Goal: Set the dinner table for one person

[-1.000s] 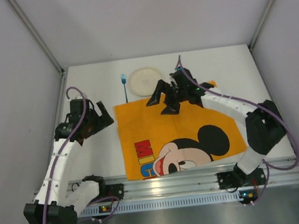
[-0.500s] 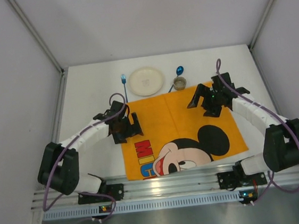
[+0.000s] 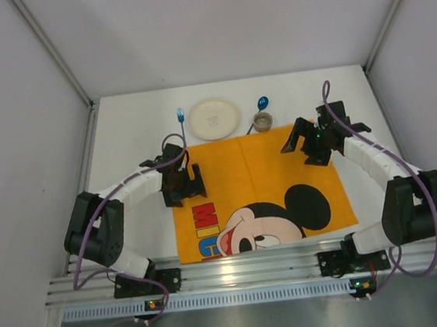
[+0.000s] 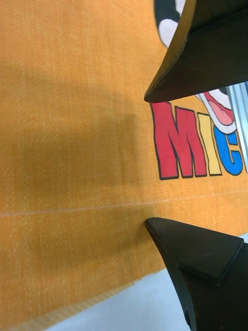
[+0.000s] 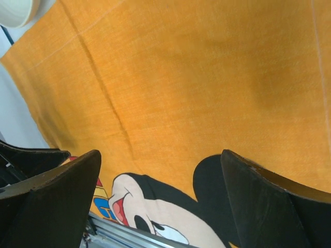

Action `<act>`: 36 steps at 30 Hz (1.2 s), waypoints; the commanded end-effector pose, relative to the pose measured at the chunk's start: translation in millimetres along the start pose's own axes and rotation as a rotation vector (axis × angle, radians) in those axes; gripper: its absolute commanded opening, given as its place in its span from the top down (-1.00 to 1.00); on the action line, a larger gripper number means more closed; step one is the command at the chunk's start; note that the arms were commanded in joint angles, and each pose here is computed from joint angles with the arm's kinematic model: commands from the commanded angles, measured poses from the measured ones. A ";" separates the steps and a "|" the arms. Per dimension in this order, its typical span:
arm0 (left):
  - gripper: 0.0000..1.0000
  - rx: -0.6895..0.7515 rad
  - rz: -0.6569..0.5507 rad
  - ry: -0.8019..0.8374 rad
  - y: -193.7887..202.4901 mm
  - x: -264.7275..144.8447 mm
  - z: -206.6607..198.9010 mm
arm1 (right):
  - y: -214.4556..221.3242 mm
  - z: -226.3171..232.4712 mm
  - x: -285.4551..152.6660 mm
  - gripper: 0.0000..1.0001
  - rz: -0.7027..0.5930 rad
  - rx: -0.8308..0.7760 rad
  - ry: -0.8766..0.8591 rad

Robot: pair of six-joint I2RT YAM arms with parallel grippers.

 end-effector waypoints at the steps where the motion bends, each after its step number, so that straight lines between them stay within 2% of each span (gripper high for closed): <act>1: -0.97 0.056 -0.052 -0.159 -24.6 -0.1 32.0 | -36.7 13.2 -5.3 -1.00 -0.085 -0.029 -0.036; 5: -0.97 0.058 -0.094 -0.206 -51.1 -13.9 40.0 | -60.5 26.1 9.8 -0.99 -0.097 0.026 -0.100; 11: -0.96 0.097 -0.139 -0.208 -79.9 -44.4 22.0 | -101.5 39.5 42.1 -0.96 -0.118 0.076 -0.122; 16: -0.96 0.065 -0.214 -0.077 -95.1 -85.7 -9.8 | -133.5 50.3 71.9 -0.86 -0.144 0.052 -0.089; 18: -0.97 0.049 -0.223 -0.027 -95.6 -94.4 -18.0 | -146.5 48.1 88.7 -0.68 -0.157 0.050 -0.058; 20: -0.96 0.033 -0.211 0.020 -91.2 -99.8 -23.5 | -148.3 41.4 109.9 -0.39 -0.133 0.055 -0.019; 28: -0.96 0.032 -0.191 -0.005 -77.3 -95.5 -9.8 | -163.3 49.3 149.9 -0.15 -0.110 -0.026 0.090; 32: -0.96 0.032 -0.177 -0.024 -73.8 -91.0 -5.0 | -166.2 50.7 155.0 0.14 -0.117 -0.055 0.146; 36: -0.96 0.038 -0.181 -0.025 -74.0 -89.0 -3.5 | -160.5 48.6 159.4 0.26 -0.075 -0.102 0.211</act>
Point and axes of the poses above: each gripper's point midway between its finger pads, its own x axis out along the fingers, its own z axis along the line the jaws close on, y = z × x, the point moved 6 cm from there along -x, back along the fingers, and after that the axes turned 12 degrees about -x, right-handed, at the moved point
